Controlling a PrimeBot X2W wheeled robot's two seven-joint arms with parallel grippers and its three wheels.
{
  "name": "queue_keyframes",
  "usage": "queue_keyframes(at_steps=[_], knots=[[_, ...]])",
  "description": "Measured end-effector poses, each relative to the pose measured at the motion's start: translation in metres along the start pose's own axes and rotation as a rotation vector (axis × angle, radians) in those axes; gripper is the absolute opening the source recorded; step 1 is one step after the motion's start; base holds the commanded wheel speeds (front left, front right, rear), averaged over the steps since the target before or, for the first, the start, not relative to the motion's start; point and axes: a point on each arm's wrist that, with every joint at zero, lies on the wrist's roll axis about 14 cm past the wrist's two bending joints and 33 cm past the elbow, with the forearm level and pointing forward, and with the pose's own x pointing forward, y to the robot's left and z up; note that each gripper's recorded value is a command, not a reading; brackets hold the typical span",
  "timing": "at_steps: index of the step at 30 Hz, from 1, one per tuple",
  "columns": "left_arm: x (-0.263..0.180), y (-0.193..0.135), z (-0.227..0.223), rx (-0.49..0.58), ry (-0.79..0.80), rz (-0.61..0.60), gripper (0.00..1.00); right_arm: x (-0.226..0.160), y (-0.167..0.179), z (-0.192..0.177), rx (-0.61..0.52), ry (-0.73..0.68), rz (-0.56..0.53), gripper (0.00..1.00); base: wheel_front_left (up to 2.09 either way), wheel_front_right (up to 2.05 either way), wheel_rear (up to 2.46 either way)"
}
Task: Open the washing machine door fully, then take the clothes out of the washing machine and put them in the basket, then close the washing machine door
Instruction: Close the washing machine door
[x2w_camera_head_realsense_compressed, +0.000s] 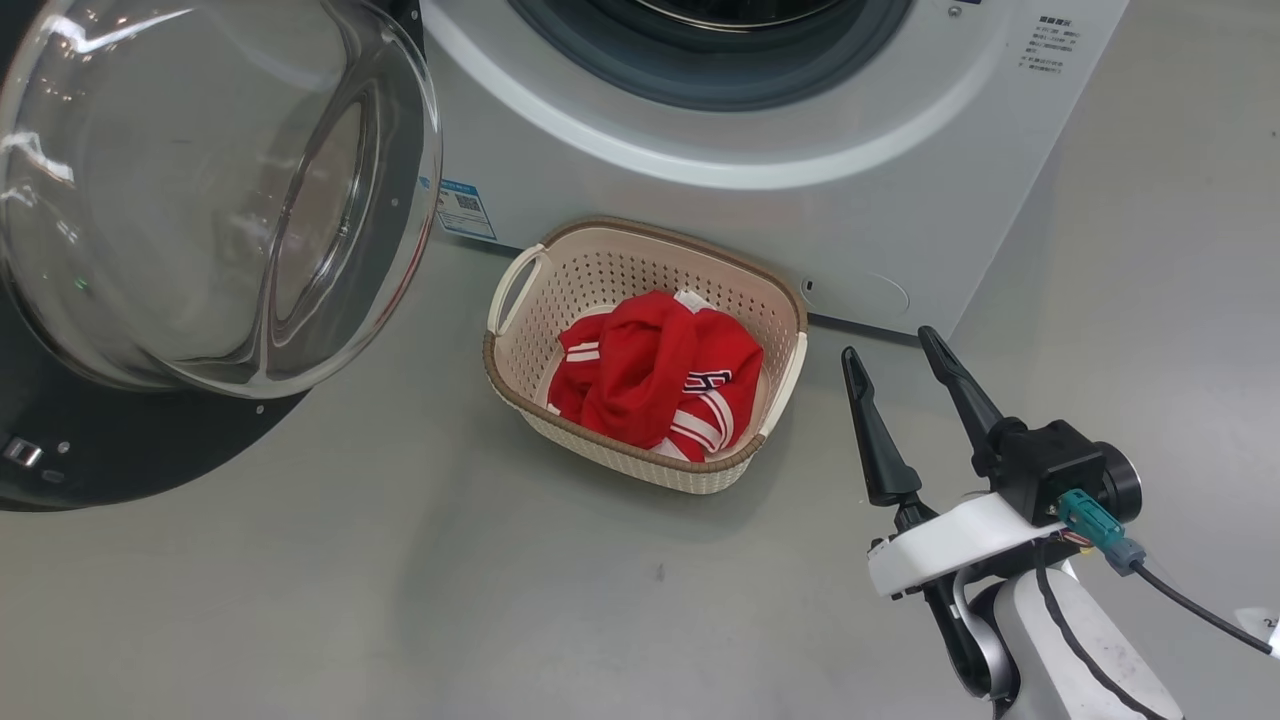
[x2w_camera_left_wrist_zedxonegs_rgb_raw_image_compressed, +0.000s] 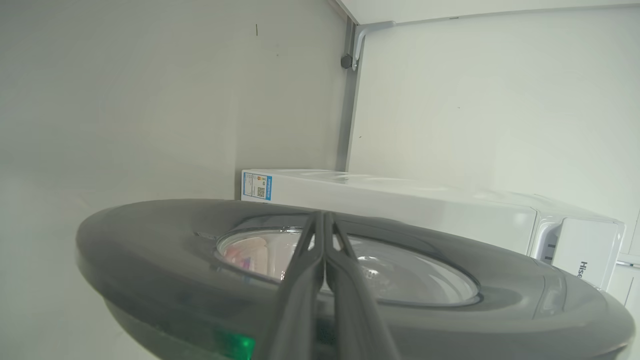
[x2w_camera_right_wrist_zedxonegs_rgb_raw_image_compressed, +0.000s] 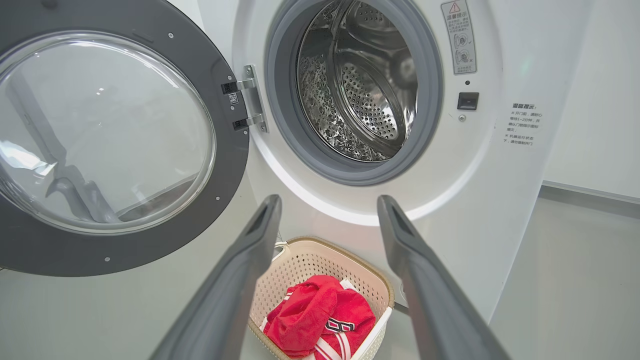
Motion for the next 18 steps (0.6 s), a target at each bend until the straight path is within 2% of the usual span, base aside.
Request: queue_keyframes(at_steps=[18], knots=[[-0.006, 0.015, -0.055, 0.042, 0.253, -0.072, 0.00, -0.006, 0.010, 0.004, -0.007, -0.006, 0.007, 1.00, 0.00, 0.00, 0.00]])
